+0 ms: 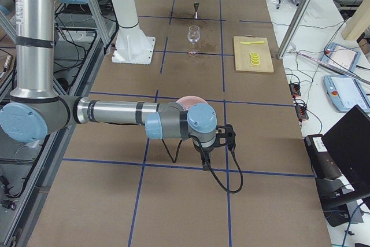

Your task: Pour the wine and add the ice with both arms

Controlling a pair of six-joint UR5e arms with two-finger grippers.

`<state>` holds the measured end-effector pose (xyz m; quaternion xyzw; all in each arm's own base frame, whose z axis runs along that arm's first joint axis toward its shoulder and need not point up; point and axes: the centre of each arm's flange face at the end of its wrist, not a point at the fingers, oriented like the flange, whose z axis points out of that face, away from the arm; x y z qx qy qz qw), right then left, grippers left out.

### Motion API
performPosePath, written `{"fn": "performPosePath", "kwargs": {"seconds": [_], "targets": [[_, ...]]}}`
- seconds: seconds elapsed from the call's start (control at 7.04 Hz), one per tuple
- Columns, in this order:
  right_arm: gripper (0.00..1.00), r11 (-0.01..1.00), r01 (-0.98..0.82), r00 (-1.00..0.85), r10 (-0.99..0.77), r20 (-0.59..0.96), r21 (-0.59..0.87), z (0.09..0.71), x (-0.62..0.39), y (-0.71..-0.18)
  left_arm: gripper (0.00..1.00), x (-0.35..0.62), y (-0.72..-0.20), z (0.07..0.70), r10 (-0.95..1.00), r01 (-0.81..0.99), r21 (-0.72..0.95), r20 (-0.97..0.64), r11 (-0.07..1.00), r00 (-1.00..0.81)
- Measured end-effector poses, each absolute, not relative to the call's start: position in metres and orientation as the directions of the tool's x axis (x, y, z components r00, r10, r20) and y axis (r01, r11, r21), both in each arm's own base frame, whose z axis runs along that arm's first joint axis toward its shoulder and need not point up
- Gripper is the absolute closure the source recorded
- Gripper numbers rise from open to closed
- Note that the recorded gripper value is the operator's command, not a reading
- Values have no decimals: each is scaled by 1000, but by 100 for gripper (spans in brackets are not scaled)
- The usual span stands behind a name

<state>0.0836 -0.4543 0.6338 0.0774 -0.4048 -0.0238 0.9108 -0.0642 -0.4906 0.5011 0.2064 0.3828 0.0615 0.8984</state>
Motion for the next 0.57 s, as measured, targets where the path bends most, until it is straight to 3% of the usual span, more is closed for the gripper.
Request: {"fn": "performPosePath", "kwargs": {"seconds": [0.57], "targets": [[0,986,-20,668,-111,736,167,631,83,-453,0,-18,-489,428,375,78,555,-651,828,660]]}}
